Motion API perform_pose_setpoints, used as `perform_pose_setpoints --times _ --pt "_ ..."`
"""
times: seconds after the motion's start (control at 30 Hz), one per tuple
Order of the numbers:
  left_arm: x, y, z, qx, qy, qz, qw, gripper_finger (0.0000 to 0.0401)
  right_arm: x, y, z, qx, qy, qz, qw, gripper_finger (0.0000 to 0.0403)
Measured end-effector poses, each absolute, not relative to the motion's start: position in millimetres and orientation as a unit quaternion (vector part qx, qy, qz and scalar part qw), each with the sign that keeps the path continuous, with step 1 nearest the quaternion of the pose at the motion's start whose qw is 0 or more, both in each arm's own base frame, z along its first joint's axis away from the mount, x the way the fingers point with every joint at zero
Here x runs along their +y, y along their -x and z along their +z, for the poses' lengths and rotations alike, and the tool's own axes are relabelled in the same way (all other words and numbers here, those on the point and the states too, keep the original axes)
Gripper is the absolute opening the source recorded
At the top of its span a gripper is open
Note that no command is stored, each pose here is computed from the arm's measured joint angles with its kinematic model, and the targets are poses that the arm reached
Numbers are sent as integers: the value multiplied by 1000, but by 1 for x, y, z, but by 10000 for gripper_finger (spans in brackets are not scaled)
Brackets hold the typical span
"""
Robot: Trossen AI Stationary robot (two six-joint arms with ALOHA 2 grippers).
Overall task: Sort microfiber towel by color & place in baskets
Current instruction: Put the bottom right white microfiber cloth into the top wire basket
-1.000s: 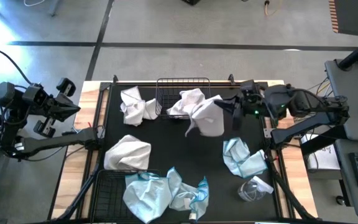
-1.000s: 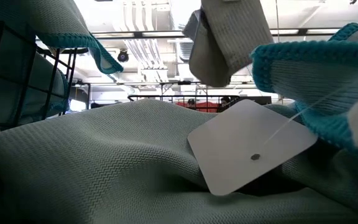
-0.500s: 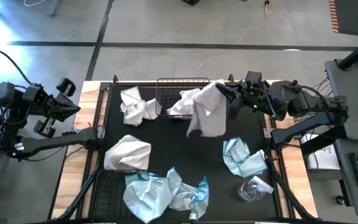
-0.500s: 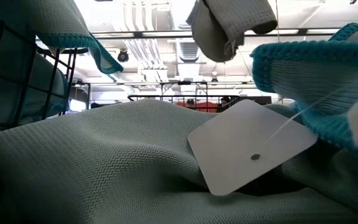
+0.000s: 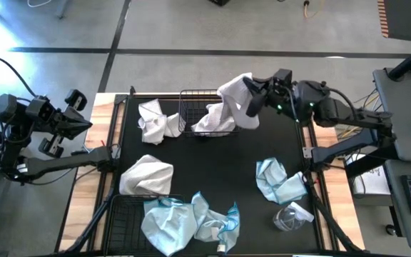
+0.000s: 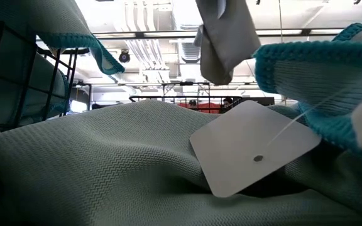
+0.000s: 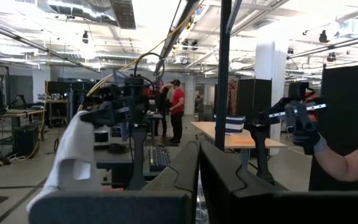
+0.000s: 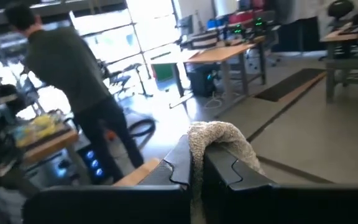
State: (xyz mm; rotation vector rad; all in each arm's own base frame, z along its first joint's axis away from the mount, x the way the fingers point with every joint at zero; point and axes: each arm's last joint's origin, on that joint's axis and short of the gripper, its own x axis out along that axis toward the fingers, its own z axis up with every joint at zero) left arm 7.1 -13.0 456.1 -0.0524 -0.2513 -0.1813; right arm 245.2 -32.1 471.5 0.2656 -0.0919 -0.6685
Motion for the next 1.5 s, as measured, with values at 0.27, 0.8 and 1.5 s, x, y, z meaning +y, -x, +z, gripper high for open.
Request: perform_pose_setpoints --times 0.27,0.8,1.5 --pt "-13 -7 456 -125 26 -90 988 0 -60 -263 464 -61 -130 -367 919 9" --pt "-13 -7 456 -125 26 -90 988 0 -98 -312 435 -59 -140 -327 933 9" --pt "-13 -7 456 -125 30 -91 988 0 -104 -326 422 -38 -139 -322 936 9"
